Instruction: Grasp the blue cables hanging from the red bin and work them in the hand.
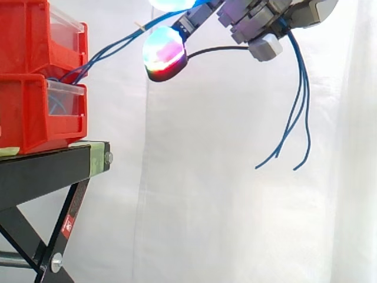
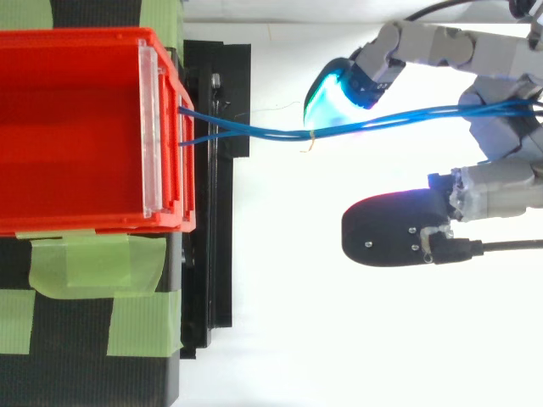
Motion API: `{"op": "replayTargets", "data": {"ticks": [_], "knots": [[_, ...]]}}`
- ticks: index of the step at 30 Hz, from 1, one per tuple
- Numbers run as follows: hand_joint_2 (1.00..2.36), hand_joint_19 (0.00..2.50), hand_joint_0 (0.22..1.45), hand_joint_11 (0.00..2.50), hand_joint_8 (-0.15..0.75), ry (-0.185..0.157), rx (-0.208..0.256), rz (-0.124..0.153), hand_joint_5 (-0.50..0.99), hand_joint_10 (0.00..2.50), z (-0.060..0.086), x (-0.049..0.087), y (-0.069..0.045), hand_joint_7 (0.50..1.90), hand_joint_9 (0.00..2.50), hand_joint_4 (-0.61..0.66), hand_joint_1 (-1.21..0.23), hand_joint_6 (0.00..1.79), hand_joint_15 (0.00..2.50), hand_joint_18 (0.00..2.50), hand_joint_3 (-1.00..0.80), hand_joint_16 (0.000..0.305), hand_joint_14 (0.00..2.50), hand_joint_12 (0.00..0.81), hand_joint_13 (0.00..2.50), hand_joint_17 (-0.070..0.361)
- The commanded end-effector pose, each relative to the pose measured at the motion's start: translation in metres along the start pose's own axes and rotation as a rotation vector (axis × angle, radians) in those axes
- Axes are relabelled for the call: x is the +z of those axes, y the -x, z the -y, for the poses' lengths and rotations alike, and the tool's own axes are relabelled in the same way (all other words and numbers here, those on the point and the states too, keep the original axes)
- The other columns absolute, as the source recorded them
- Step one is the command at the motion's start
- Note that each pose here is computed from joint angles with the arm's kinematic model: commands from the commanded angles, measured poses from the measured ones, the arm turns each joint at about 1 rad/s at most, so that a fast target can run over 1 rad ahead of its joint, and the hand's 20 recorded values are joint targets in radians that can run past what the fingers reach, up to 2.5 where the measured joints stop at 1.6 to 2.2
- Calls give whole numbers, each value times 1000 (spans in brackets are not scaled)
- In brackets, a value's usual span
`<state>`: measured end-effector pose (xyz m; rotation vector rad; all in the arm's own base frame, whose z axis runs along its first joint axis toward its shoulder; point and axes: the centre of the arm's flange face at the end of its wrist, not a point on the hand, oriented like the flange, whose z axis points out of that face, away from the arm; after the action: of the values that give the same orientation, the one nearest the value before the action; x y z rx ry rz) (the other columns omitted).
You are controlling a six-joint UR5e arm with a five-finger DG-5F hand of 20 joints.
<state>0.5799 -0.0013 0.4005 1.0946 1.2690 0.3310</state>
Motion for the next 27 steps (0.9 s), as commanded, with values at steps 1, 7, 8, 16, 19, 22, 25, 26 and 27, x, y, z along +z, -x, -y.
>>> {"op": "replayTargets", "data": {"ticks": [1,7,8,16,19,22,25,26,27], "knots": [[1013,759,970,2500,455,0,0,2,301,2500,0,0,0,1014,1805,434,-604,16,1398,2500,-731,203,2500,533,1889,153],[1011,759,953,2500,455,1,4,13,308,2500,0,1,1,1019,1805,435,-600,16,1398,2500,-777,203,2500,533,1889,153],[1011,759,953,2500,455,5,10,17,309,2500,-1,2,1,1017,1805,429,-599,16,1398,2500,-780,203,2500,533,1889,153],[1011,759,964,2500,455,19,43,60,322,2500,-9,5,5,1029,1805,431,-616,17,1398,2500,-784,203,2500,533,1889,153],[1013,759,982,2500,455,32,53,62,324,2500,-19,7,9,1037,1805,436,-630,17,1398,2500,-748,203,2500,533,1889,153],[1016,759,1014,2500,455,32,31,63,327,2500,-25,7,12,1032,1805,431,-649,17,1398,2500,-680,203,2500,533,1889,153],[1019,759,1046,2500,455,33,27,64,324,2500,-25,7,12,1032,1805,430,-661,17,1398,2500,-606,203,2500,533,1889,153],[1020,759,1052,2500,455,33,27,64,323,2500,-25,7,12,1034,1805,426,-659,18,1398,2500,-586,203,2500,533,1889,153],[1022,759,1065,2500,455,31,28,68,325,2500,-25,7,12,1037,1805,425,-659,18,1398,2500,-530,203,2500,533,1889,153]]}}
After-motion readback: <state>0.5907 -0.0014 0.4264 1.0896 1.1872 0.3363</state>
